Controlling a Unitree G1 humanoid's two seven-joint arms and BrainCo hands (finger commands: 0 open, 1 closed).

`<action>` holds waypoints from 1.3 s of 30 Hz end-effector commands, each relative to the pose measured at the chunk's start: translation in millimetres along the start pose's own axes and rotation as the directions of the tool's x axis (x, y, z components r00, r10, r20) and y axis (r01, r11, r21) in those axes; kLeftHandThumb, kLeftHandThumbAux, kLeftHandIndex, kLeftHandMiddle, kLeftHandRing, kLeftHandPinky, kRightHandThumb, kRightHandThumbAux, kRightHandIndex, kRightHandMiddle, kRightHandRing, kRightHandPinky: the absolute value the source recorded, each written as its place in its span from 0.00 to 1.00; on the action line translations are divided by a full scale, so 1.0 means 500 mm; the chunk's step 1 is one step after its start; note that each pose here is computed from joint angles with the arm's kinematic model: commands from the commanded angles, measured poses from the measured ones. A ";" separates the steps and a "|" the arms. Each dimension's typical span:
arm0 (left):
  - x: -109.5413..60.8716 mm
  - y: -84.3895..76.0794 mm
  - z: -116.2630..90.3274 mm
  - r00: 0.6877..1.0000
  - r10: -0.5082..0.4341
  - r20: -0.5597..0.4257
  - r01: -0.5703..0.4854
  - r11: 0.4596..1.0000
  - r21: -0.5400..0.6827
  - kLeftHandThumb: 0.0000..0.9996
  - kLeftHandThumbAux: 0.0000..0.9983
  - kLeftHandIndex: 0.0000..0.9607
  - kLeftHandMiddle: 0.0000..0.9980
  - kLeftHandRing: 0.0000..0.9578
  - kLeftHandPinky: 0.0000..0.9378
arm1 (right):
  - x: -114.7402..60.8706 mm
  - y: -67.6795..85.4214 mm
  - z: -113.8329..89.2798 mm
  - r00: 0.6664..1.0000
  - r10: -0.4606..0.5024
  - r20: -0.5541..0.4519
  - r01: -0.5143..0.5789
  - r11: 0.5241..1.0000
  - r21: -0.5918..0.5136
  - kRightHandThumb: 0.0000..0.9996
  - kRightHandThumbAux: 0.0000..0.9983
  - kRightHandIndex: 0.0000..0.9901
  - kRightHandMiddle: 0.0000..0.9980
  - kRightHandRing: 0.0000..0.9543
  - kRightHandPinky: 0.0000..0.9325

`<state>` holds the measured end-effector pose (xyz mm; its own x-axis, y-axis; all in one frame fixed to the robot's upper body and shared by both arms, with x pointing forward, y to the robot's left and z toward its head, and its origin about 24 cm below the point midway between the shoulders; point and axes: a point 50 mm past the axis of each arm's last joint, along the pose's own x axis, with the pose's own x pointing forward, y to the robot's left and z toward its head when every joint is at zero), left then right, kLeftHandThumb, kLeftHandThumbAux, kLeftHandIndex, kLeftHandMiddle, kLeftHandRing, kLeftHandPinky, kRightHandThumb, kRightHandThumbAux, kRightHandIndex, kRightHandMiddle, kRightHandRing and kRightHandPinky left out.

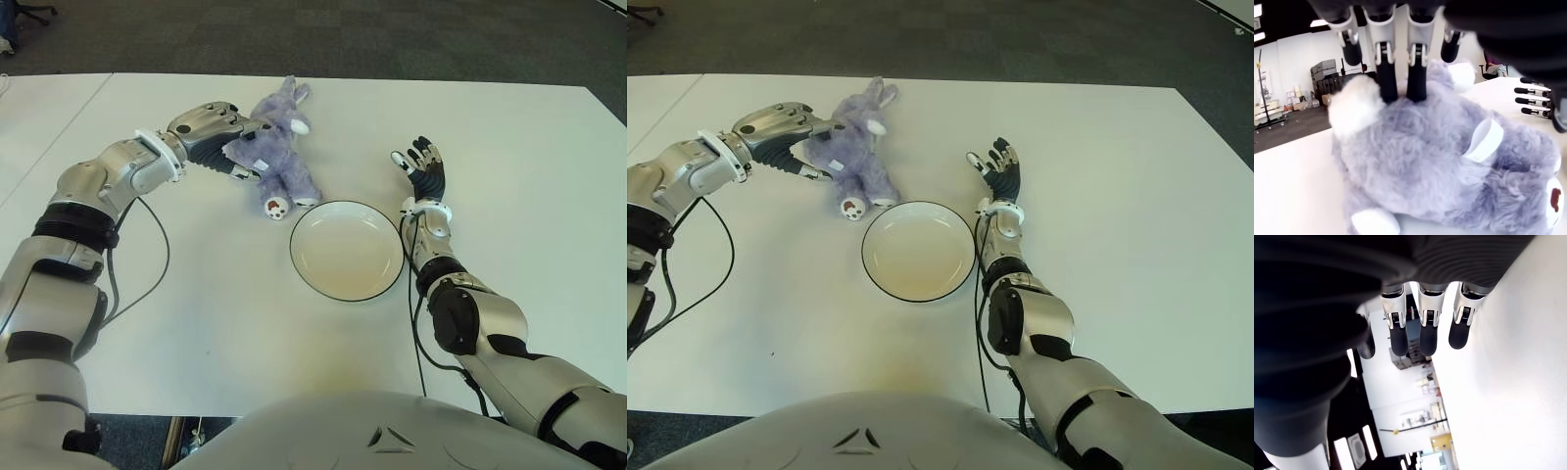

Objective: Put the doll into the plate.

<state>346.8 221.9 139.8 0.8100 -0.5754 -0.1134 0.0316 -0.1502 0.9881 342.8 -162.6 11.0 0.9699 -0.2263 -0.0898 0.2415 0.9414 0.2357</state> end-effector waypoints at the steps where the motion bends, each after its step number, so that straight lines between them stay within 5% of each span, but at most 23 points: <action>1: 0.013 -0.017 0.008 0.999 -0.039 0.005 0.039 0.999 -0.030 0.13 0.35 0.00 0.00 0.00 0.00 | -0.095 -0.050 -0.156 0.918 -0.109 -0.382 0.110 0.994 -0.020 0.00 0.84 0.16 0.14 0.12 0.14; 23: 0.024 -0.007 0.016 0.987 0.161 0.024 -0.163 0.980 0.115 0.00 0.34 0.00 0.00 0.00 0.00 | -0.097 -0.049 -0.157 0.921 -0.106 -0.374 0.101 0.994 -0.031 0.00 0.82 0.15 0.15 0.13 0.14; 39: 0.001 0.066 0.015 0.940 0.335 0.069 -0.341 0.930 0.140 0.03 0.29 0.00 0.00 0.00 0.00 | -0.097 -0.048 -0.158 0.919 -0.099 -0.381 0.098 0.995 -0.021 0.00 0.84 0.16 0.16 0.13 0.13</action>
<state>346.0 209.0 168.9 0.7373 -0.6441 0.2035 -0.3177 -0.0648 0.9460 342.8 -162.2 11.1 0.9703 -0.2248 -0.0895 0.2398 0.9426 0.2325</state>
